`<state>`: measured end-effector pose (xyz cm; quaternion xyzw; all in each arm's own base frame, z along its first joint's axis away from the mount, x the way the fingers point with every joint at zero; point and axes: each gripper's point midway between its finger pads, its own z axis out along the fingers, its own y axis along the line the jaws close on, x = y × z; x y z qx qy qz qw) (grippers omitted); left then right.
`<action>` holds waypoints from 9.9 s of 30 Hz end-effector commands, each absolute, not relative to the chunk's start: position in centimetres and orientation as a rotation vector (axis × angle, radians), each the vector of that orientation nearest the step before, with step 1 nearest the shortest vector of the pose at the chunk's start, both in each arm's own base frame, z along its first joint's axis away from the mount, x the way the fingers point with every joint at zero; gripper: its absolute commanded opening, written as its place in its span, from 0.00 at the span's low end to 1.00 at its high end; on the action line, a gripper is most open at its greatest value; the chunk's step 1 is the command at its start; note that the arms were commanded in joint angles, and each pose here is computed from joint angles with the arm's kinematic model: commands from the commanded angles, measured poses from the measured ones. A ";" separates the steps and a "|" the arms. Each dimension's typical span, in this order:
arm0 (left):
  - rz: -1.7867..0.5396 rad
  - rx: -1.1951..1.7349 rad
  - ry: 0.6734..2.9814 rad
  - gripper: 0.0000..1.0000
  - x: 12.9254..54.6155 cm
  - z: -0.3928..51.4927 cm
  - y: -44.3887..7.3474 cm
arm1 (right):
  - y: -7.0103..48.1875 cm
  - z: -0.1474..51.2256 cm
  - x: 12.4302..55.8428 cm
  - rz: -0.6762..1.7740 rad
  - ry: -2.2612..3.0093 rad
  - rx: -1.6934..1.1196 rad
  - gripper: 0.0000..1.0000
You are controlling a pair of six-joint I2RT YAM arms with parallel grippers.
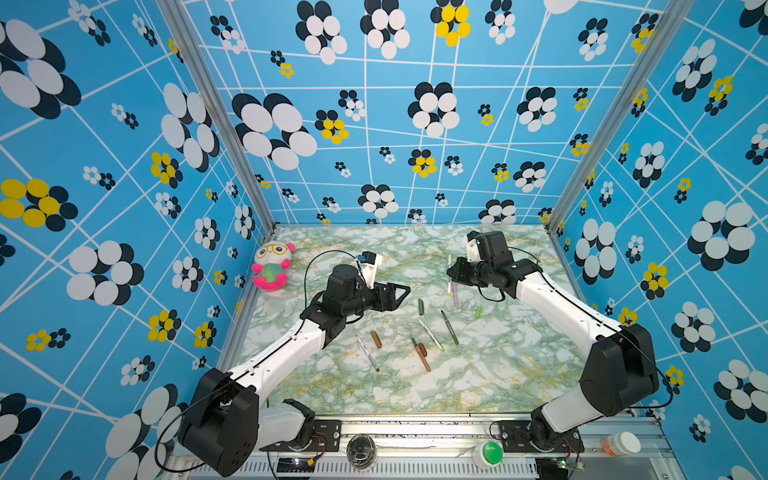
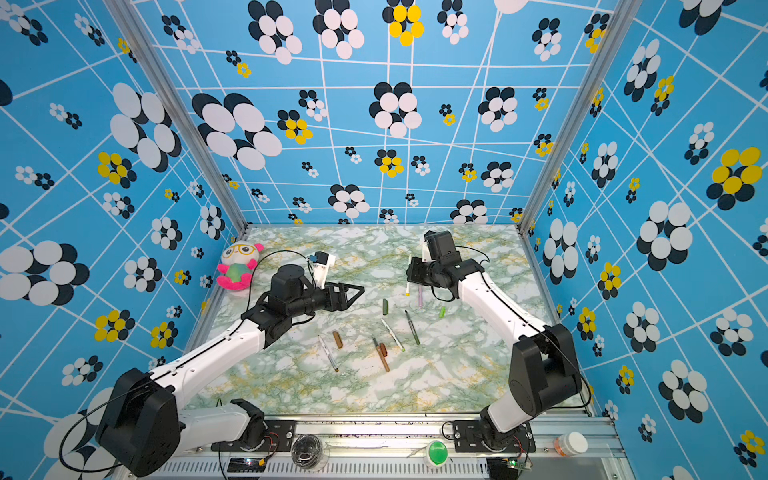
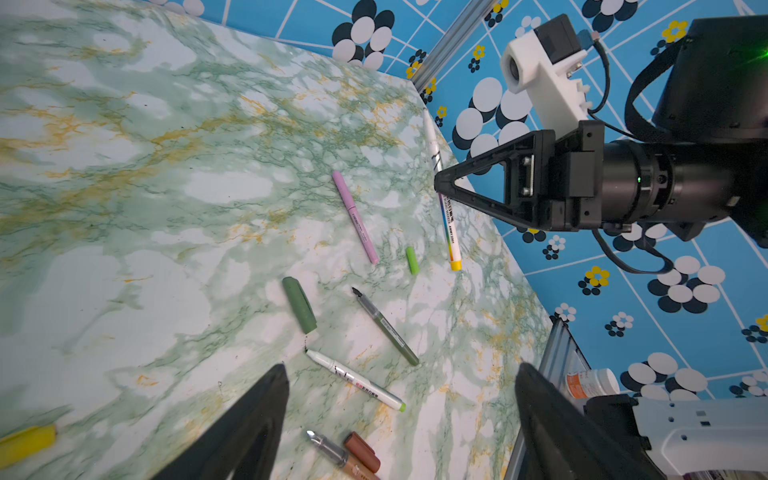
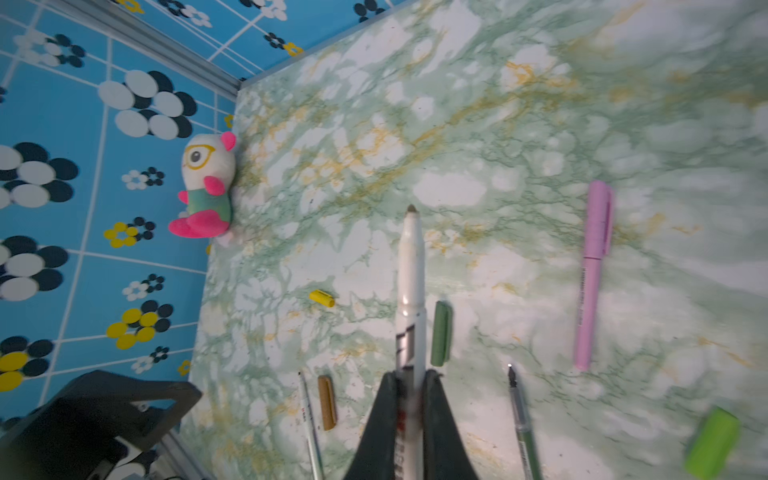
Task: Insert the pens into the pen caps
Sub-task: 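Lift the white marker toward the left gripper while the left arm approaches, then grasp the white marker with the left gripper and open the right gripper, then hold the marker upright with the left gripper while the right grasps the yellow cap, then lift the yellow cap with the right gripper and bring it over the marker tip, then lower the yellow cap onto the marker tip with the right gripper, then press the yellow cap down with the right gripper while the left holds the marker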
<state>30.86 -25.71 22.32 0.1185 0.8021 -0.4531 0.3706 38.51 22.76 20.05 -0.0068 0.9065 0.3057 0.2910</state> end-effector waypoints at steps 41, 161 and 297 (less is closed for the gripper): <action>-1.353 0.368 1.977 0.37 32.6 24.4 -31.4 | 31.3 25.8 34.7 1.271 2.234 -0.214 0.01; -0.816 -0.104 2.030 0.00 29.4 22.3 -13.6 | 38.4 19.4 43.1 0.964 2.424 -0.169 0.01; -1.013 0.277 1.707 0.00 33.7 34.8 -24.5 | 39.7 24.6 33.9 1.415 2.212 -0.322 0.00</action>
